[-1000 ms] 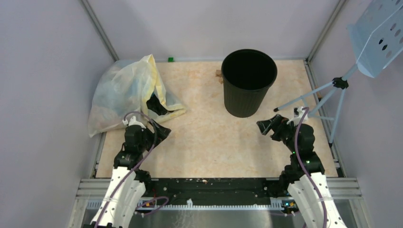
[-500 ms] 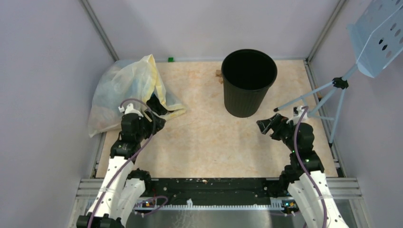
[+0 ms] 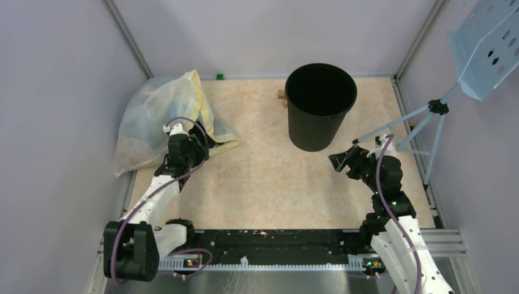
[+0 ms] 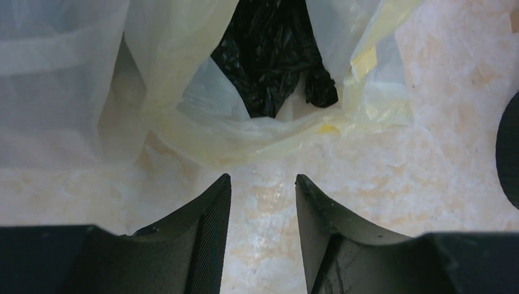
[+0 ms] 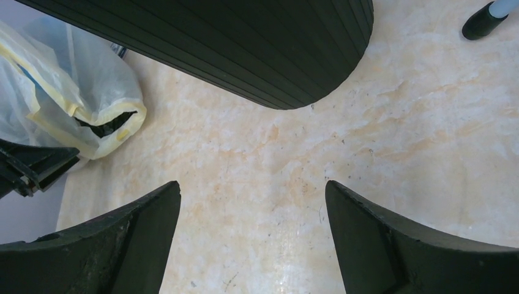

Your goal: Put the trash bags into the trash bin

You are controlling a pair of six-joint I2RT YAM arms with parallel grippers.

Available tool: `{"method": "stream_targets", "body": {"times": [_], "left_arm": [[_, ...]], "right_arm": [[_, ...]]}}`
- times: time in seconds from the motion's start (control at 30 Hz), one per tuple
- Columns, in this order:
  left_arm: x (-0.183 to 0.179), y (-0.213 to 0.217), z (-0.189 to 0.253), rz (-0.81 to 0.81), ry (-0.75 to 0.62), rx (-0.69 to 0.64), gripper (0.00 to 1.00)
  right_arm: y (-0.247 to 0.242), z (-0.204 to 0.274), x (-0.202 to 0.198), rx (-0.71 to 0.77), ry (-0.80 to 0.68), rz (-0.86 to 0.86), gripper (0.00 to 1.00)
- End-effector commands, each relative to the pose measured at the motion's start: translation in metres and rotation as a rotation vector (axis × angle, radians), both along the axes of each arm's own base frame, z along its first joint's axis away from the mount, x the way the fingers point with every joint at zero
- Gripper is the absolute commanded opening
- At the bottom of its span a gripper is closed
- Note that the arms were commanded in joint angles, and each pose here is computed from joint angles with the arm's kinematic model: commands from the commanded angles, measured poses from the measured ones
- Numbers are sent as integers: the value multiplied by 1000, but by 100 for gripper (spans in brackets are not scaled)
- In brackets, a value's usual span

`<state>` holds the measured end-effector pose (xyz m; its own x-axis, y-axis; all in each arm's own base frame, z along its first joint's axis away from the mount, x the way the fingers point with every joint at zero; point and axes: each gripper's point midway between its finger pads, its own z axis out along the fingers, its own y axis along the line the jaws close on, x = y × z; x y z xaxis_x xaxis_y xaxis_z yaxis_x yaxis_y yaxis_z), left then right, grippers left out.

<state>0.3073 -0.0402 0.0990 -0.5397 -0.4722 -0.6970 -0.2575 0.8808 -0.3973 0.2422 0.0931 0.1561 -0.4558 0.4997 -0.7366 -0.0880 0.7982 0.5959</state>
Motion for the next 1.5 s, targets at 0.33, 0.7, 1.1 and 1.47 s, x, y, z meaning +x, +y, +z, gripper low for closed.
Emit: {"method": "stream_targets", "body": {"times": [0.33, 0.7, 1.1, 1.47], "left_arm": [[68, 2, 16, -54, -162, 246, 46], [107, -6, -24, -114, -62, 283, 55], [116, -28, -43, -203, 104, 232, 0], [57, -48, 58, -155, 95, 330, 0]], "right_arm": [[11, 22, 10, -6, -46, 47, 85], [10, 23, 11, -21, -33, 48, 82], [10, 21, 9, -1, 6, 41, 81], [11, 38, 10, -1, -10, 43, 80]]}}
